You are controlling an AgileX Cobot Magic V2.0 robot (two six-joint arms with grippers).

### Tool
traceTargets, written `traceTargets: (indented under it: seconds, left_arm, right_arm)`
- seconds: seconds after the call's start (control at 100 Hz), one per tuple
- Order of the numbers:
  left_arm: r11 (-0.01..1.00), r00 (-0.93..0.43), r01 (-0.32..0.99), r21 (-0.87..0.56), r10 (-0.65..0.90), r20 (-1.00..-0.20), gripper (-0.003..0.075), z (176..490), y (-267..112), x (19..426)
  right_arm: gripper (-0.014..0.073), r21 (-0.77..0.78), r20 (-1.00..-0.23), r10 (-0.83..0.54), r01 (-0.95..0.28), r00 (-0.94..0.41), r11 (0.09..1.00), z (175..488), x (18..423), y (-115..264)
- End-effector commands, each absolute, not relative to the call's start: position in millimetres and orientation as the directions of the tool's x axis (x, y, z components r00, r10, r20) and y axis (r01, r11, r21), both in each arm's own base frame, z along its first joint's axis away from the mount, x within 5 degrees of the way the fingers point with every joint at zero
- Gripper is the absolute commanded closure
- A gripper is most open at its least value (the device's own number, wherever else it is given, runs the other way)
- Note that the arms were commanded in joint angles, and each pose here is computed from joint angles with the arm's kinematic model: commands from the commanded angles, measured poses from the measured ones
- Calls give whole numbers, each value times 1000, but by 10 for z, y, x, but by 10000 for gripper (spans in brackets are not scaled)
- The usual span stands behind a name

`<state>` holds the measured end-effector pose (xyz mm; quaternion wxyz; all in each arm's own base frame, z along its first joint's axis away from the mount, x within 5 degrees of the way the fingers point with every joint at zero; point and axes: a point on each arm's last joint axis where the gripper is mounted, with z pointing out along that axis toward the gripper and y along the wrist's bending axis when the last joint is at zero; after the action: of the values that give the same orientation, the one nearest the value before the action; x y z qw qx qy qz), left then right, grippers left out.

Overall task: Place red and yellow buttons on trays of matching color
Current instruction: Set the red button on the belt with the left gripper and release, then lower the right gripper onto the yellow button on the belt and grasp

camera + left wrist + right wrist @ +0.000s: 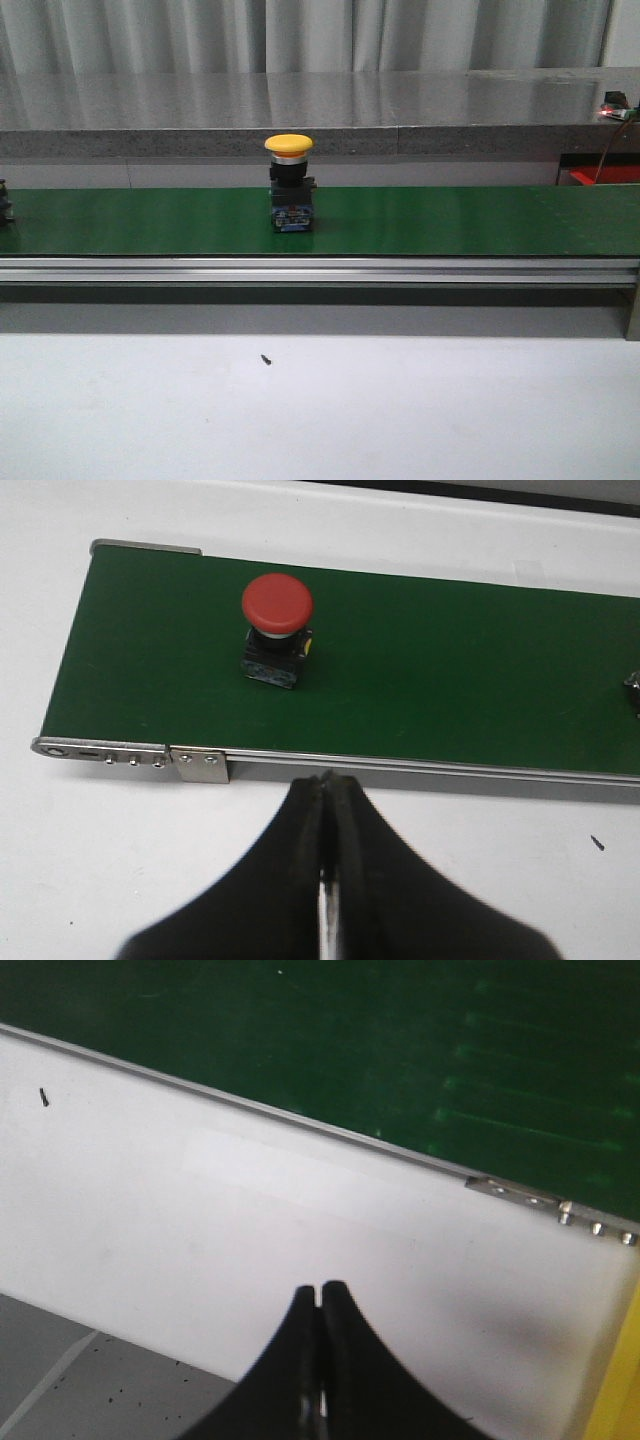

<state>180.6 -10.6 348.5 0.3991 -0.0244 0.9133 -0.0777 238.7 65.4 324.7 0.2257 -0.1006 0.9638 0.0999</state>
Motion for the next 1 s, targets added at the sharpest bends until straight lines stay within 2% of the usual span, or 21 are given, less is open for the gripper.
traceTargets:
  seconds: [0.0, 0.03, 0.07, 0.11, 0.17, 0.18, 0.23, 0.24, 0.25, 0.37, 0.68, 0.99]
  left_arm:
    - [984, -606, 32, -174, -119, -787, 739, 3634, -121, 1811]
    - [984, -606, 32, -174, -119, -787, 740, 3634, -121, 1811]
    - [984, -606, 32, -174, -119, -787, 740, 3634, -121, 1811]
    - [984, -606, 32, -174, -119, -787, 740, 3634, -121, 1811]
    - [984, -607, 32, -174, -119, -786, 740, 3633, -121, 1810]
    - [984, -607, 32, -174, -119, -786, 740, 3633, -121, 1810]
    - [984, -607, 32, -174, -119, -786, 740, 3633, -121, 1810]
    - [984, -607, 32, -174, -119, -786, 739, 3633, -121, 1810]
    - [984, -607, 32, -174, -119, -786, 740, 3633, -121, 1810]
    - [984, -607, 32, -174, -119, -786, 739, 3633, -121, 1810]
    - [984, -607, 32, -174, -119, -786, 740, 3633, -121, 1810]
    - [984, -607, 32, -174, -119, -786, 740, 3633, -121, 1810]
  right_arm:
    - [607, 146, -502, -167, -273, -848, 951, 3460, 2456, 683]
    - [573, 149, -500, -167, -274, -850, 950, 3473, 2475, 689]
    - [484, 155, -497, -168, -278, -851, 948, 3493, 2512, 709]
    - [351, 158, -497, -173, -285, -851, 945, 3511, 2544, 734]
    - [201, 157, -504, -184, -299, -844, 941, 3533, 2584, 776]
    - [138, 157, -505, -187, -302, -842, 940, 3537, 2593, 788]
    - [8, 157, -510, -199, -317, -837, 935, 3552, 2627, 841]
    - [8, 157, -510, -201, -320, -836, 934, 3552, 2626, 848]
    - [-36, 157, -510, -205, -324, -835, 933, 3552, 2635, 865]
    - [7, 156, -522, -246, -375, -816, 914, 3596, 2723, 1047]
    - [8, 154, -519, -353, -491, -779, 858, 3681, 3015, 1572]
    - [8, 132, -486, -388, -505, -783, 853, 3563, 3436, 1830]
